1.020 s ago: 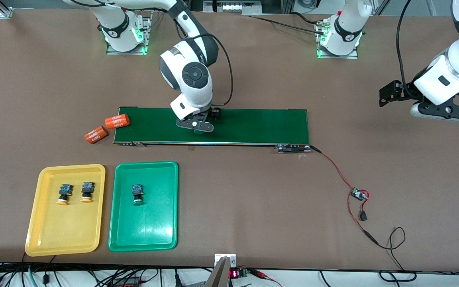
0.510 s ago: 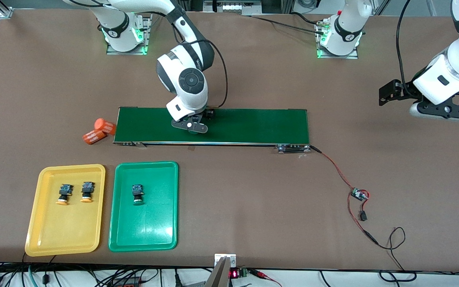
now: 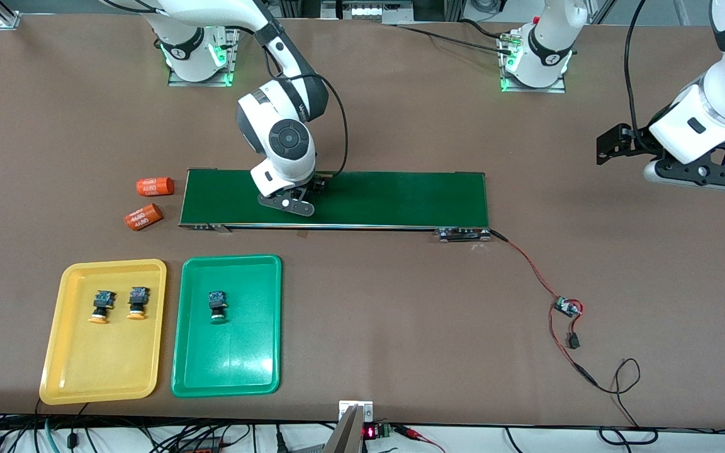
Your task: Sort buttons by color to trays
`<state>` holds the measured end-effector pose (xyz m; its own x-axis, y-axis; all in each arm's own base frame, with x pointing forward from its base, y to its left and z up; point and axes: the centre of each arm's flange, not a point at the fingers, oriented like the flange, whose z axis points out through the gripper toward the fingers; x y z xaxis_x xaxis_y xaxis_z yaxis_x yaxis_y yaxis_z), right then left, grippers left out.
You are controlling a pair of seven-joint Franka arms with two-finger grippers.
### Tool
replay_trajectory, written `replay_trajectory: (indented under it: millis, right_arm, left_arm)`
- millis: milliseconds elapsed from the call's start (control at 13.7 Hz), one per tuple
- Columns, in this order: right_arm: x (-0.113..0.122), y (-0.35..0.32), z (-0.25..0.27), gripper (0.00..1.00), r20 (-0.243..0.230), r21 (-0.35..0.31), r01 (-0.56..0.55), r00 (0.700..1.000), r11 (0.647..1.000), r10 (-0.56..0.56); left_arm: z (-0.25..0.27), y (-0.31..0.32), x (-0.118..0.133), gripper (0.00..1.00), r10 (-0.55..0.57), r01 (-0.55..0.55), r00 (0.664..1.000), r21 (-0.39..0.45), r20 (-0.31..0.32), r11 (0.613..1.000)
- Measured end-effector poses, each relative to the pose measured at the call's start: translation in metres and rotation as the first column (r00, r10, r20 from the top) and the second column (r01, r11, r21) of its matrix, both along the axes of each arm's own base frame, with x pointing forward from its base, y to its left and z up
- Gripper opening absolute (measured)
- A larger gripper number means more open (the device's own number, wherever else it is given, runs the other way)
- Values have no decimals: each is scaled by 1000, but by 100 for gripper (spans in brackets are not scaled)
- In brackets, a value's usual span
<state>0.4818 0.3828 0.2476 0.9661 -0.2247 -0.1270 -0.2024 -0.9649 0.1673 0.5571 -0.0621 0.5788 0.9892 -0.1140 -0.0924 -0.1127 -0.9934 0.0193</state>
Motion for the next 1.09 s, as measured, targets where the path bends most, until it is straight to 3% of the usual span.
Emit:
replay_trajectory:
  millis: [146,219,291,437,728,1093]
  right_arm:
    - [0,0,0,64,0,0,0,1000,1000,0]
    - [0,0,0,57,0,0,0,1000,1000,0]
    - [0,0,0,57,0,0,1,1000,1000,-1]
    - [6,-5,2,41,9,7,10,1000,1000,-11]
    - [43,-14,34,41,77,65,4,997,998,-9]
    - [127,-83,75,41,172,121,-148,977,982,126]
  left_arm:
    - [0,1,0,100,2,-2,1000,0,-1,1000]
    - [1,2,0,100,3,-3,1000,0,-1,1000]
    - [1,1,0,100,3,-3,1000,0,-1,1000]
    - [1,2,0,100,3,-3,1000,0,-2,1000]
    - [0,2,-1,100,4,-4,1000,1,-11,1000]
    - [0,3,-3,100,4,-4,1000,3,-24,1000]
